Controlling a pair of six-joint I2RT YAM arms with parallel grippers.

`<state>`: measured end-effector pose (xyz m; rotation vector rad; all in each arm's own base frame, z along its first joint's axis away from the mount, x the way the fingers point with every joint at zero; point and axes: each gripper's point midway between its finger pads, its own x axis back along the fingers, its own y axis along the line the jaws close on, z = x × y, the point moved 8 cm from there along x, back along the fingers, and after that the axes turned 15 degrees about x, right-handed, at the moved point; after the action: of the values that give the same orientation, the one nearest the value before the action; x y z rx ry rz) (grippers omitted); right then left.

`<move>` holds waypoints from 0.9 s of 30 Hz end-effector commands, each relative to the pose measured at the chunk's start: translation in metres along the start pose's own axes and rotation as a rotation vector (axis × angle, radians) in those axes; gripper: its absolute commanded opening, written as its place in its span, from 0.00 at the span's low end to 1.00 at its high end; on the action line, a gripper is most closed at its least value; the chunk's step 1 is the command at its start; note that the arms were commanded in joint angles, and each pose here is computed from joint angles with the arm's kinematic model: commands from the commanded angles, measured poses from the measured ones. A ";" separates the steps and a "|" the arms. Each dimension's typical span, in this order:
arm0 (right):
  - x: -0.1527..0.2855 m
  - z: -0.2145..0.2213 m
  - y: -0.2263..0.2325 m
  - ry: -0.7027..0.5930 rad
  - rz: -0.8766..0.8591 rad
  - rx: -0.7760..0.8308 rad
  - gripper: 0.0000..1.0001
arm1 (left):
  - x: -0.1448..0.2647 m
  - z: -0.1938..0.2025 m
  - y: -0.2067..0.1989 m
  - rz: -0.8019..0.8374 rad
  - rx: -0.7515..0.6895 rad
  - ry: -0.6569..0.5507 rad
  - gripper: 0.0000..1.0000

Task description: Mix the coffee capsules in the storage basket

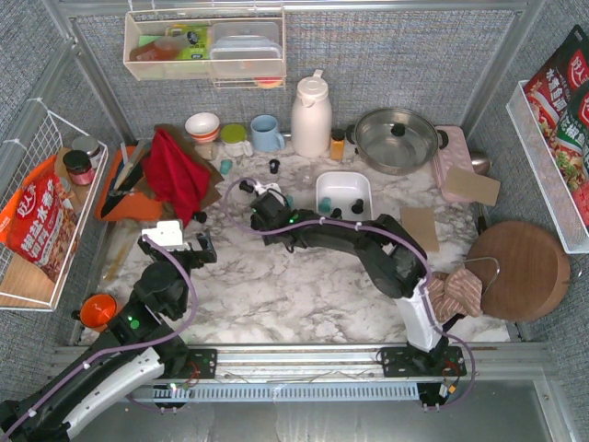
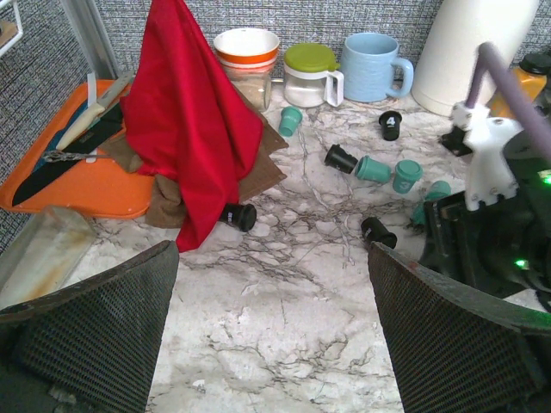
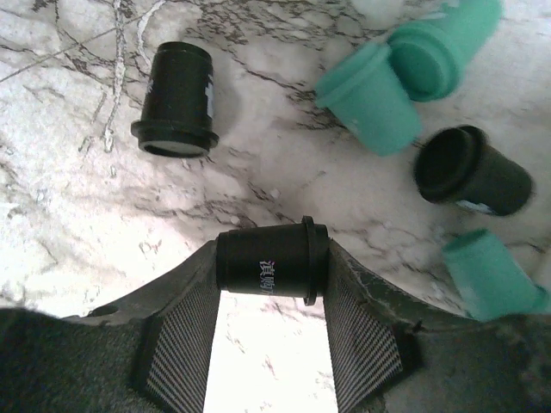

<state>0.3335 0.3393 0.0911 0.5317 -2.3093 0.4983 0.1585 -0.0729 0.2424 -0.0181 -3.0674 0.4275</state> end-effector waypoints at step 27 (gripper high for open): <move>0.089 0.078 -0.143 -0.060 0.387 -0.201 0.60 | -0.020 0.023 0.006 -0.104 -0.139 0.037 0.99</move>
<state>0.2990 0.1612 0.1322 -0.0047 -2.4849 0.4762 0.1727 -0.0732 0.2161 0.1030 -3.0215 0.2139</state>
